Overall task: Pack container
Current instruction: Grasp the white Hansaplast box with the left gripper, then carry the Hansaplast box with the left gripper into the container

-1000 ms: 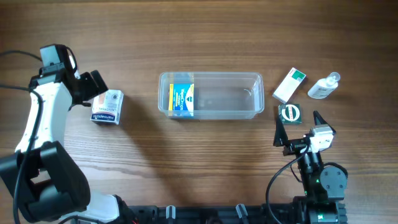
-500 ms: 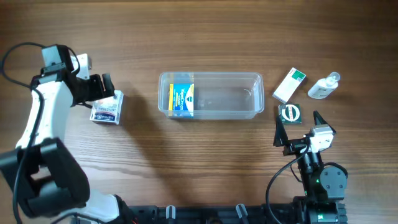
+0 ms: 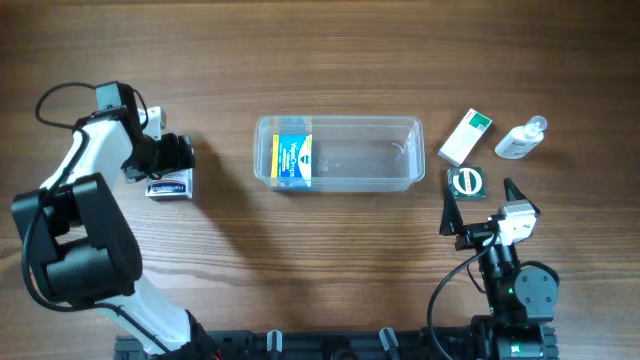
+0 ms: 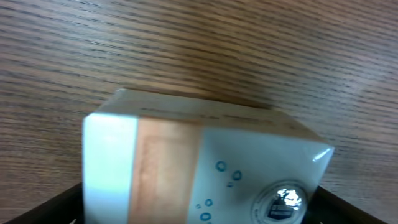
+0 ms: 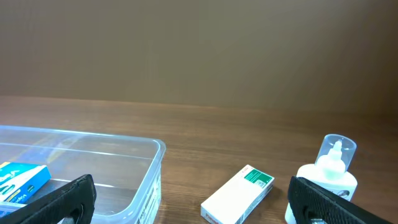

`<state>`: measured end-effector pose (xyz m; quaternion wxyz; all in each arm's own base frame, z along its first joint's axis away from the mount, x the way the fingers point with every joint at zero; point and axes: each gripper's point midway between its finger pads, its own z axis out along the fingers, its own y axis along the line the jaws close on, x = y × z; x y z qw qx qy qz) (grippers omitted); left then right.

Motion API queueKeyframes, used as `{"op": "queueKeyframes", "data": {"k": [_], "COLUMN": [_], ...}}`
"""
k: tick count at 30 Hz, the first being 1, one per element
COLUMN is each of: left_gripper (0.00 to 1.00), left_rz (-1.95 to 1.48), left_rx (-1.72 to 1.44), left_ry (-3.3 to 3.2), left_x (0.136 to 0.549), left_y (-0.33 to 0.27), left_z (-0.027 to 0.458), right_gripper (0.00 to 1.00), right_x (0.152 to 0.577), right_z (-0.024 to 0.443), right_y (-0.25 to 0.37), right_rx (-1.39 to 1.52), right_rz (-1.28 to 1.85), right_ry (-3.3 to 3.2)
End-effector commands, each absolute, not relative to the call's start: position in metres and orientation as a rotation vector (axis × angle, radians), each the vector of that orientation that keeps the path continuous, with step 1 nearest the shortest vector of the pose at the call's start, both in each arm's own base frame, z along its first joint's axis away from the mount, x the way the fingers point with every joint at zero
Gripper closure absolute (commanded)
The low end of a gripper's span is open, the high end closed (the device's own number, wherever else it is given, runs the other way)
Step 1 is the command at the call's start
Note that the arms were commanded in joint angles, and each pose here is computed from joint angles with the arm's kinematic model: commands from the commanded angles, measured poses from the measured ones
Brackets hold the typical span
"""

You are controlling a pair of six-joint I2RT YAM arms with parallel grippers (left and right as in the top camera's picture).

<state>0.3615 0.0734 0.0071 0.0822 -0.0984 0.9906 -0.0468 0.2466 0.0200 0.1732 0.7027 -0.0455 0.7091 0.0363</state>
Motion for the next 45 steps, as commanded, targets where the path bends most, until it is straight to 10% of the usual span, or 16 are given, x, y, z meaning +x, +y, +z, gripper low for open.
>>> {"op": "queueKeyframes", "data": {"k": [1, 26, 45], "left_gripper": [0.13, 0.26, 0.25], "left_rz": [-0.141, -0.158, -0.359], "left_rx": [-0.25, -0.316, 0.157], "left_ry": [2.993, 2.85, 2.608], "left_x": [0.358, 0.382, 0.396], "left_y": [0.063, 0.039, -0.153], "left_z": [0.002, 0.092, 0.202], "right_gripper": [0.0, 0.0, 0.0], "right_x": [0.246, 0.246, 0.246], "right_z": [0.175, 0.175, 0.175], "right_y": [0.021, 0.021, 0.021], "right_rx": [-0.116, -0.116, -0.116], "right_rz": [0.079, 0.079, 0.079], "right_ry": [1.569, 1.569, 1.569]}}
